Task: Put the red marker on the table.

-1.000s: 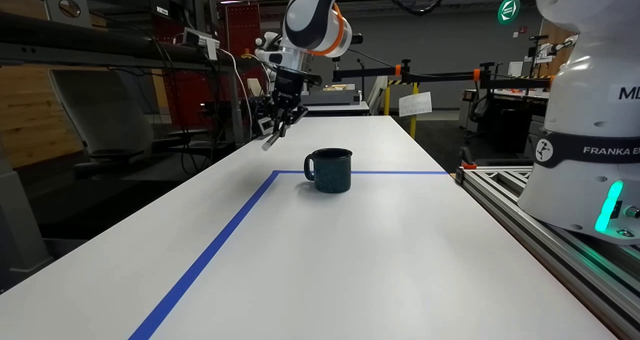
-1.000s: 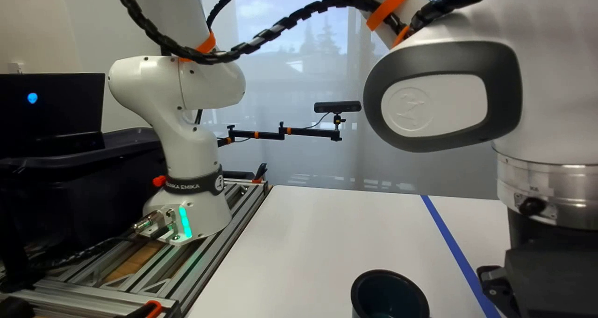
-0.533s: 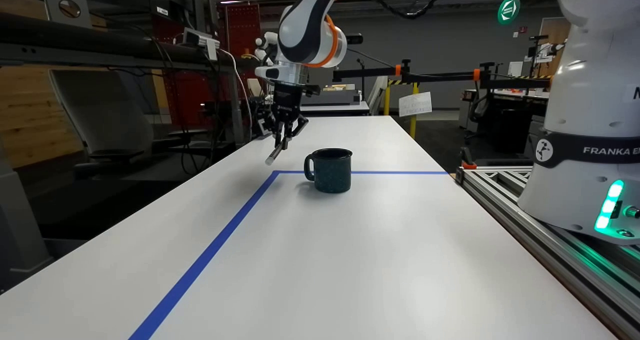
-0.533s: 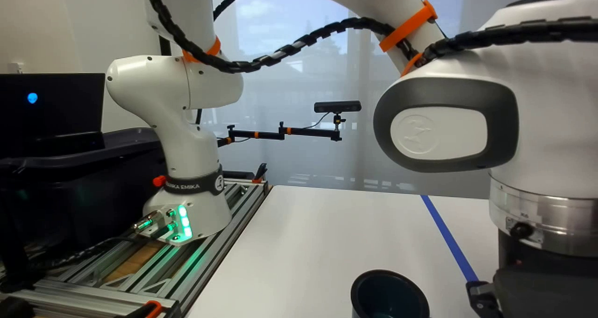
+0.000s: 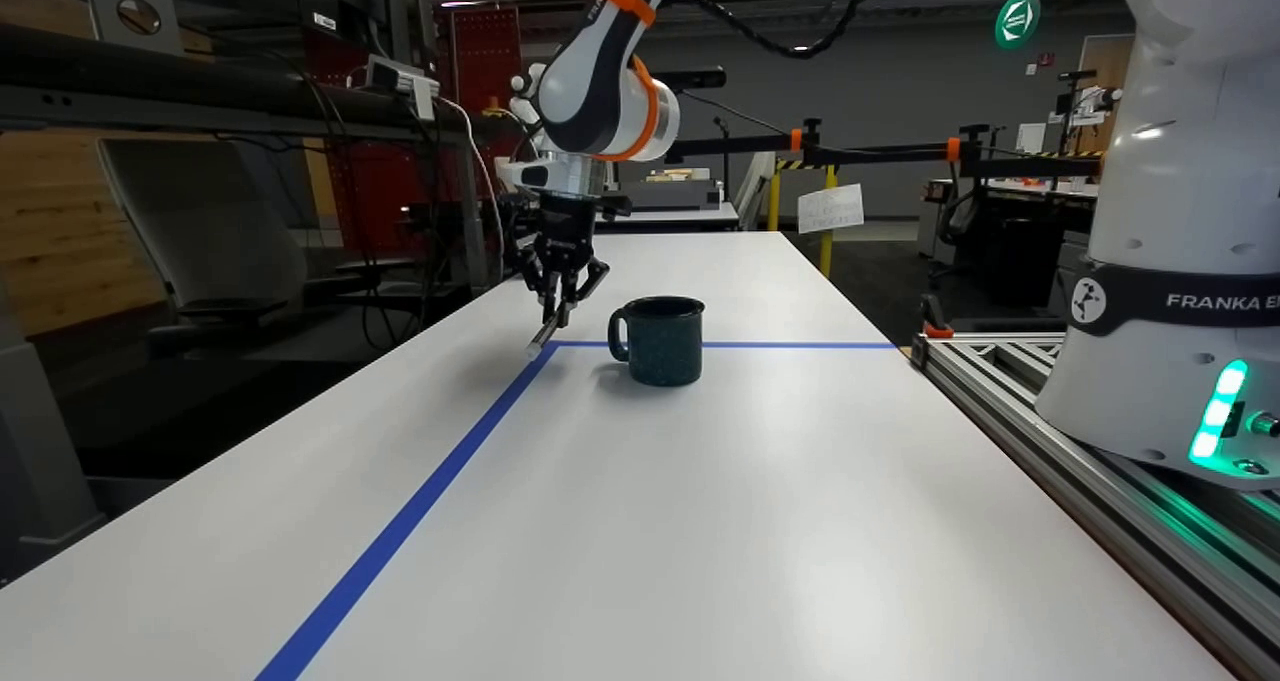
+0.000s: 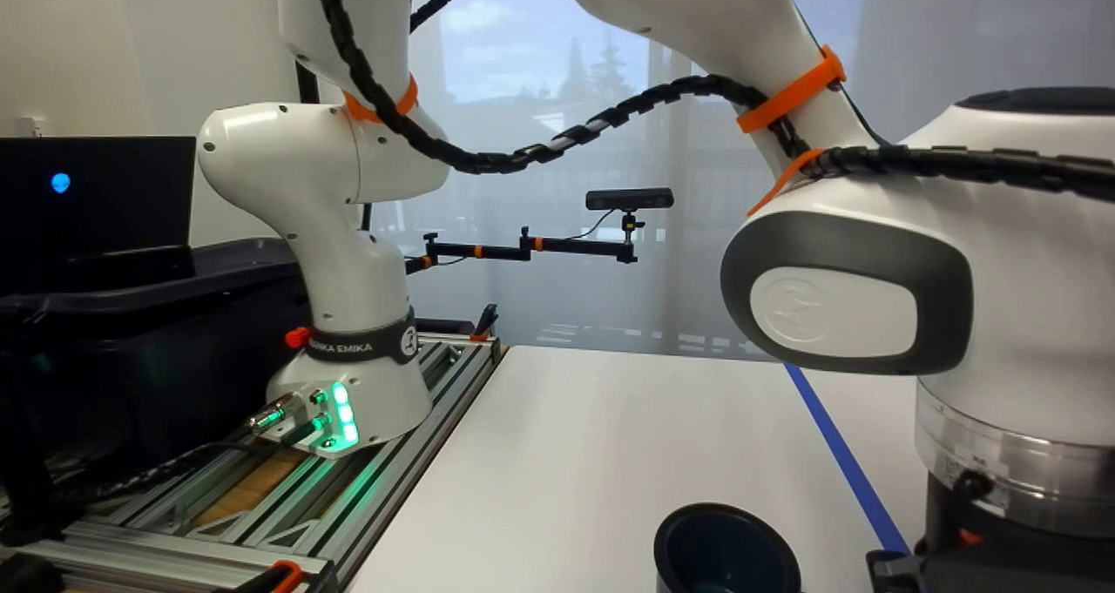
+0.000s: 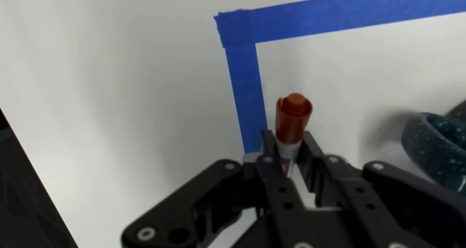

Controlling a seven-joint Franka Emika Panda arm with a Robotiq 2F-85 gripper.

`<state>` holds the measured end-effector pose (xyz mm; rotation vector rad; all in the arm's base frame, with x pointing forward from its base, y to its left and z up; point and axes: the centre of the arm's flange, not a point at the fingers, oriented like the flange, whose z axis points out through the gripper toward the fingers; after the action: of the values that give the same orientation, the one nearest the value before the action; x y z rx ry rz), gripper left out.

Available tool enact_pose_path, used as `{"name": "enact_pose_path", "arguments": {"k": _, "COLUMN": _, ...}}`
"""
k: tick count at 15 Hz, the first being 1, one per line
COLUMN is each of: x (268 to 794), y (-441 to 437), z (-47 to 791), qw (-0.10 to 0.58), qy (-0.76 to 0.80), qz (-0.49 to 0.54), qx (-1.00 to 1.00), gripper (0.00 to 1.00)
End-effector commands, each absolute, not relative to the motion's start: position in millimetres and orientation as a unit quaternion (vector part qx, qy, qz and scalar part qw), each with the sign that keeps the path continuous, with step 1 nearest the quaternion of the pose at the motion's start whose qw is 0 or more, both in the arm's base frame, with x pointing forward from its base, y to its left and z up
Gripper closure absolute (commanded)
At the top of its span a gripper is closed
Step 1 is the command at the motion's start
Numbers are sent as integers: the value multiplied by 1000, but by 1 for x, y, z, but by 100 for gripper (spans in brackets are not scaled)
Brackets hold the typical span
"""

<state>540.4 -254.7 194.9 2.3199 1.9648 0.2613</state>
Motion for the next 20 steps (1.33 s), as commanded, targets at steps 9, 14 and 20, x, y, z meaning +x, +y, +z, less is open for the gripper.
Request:
{"name": "enact_pose_path", "arguments": {"k": 9, "x": 559, "y": -257, "z": 168, "qw": 22, "qy": 651, "qz": 86, "qx": 754, "gripper": 95}}
{"name": "enact_pose_path", "arguments": {"k": 14, "x": 563, "y": -244, "z": 197, "qw": 28, "qy": 655, "qz": 65, "qx": 752, "gripper": 41}}
{"name": "enact_pose_path", "arguments": {"k": 20, "x": 570, "y": -199, "z": 289, "qw": 97, "qy": 583, "qz": -29, "qx": 806, "gripper": 0}}
